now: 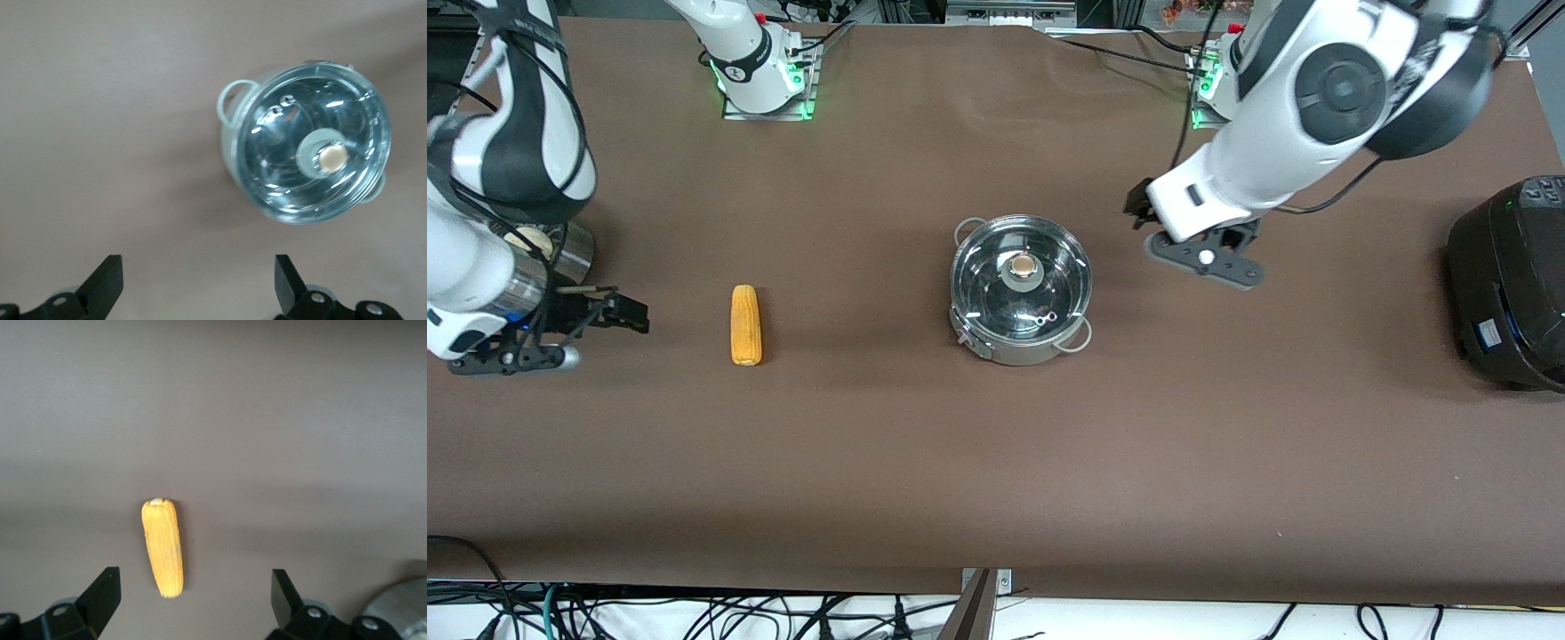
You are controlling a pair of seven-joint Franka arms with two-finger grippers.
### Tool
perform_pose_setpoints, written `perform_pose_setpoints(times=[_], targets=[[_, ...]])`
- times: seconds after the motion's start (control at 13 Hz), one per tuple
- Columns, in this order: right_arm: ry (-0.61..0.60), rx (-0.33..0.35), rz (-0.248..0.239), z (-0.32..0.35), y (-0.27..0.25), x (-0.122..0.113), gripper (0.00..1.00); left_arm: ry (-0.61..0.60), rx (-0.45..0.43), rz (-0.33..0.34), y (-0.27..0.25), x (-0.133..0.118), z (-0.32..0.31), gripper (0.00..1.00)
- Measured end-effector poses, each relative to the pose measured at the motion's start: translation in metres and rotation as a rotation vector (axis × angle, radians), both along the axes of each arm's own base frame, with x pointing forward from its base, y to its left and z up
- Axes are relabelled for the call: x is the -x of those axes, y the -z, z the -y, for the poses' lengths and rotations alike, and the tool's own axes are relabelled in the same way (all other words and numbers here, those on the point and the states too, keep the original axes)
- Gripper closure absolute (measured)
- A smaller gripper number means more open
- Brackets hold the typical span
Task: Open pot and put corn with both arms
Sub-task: 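Move the left gripper to the lid knob while the right gripper reaches the corn, then grasp the lid knob with the left gripper while the right gripper grasps the corn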
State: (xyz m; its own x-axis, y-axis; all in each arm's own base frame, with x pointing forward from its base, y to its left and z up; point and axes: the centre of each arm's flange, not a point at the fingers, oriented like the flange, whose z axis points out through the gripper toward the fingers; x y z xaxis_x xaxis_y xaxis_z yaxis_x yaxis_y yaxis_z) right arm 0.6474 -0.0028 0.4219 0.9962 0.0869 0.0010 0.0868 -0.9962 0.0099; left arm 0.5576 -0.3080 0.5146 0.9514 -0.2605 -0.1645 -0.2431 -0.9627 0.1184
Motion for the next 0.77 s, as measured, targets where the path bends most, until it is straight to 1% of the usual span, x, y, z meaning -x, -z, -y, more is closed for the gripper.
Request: perform_pose_setpoints(times=[0.15,0.23,0.31,0.46,0.77], targets=[[0.000,-0.015,0.049,-0.004,0.039,0.005,0.00,-0.030,0.001,0.016,0.023,0.005,0.054,0.00],[-0.009,-0.019,0.080,-0.011,0.064,0.011,0.00,-0.041,0.009,0.033,0.037,0.007,0.078,0.00],[-0.021,-0.023,0.099,-0.018,0.089,0.020,0.00,-0.049,0.018,0.047,0.052,0.008,0.096,0.00],[-0.037,-0.028,0.097,-0.030,0.119,0.037,0.00,-0.045,0.030,0.062,0.081,0.008,0.119,0.00],[-0.054,-0.030,0.095,-0.041,0.126,0.042,0.00,-0.023,0.017,0.042,0.108,0.020,0.142,0.00]])
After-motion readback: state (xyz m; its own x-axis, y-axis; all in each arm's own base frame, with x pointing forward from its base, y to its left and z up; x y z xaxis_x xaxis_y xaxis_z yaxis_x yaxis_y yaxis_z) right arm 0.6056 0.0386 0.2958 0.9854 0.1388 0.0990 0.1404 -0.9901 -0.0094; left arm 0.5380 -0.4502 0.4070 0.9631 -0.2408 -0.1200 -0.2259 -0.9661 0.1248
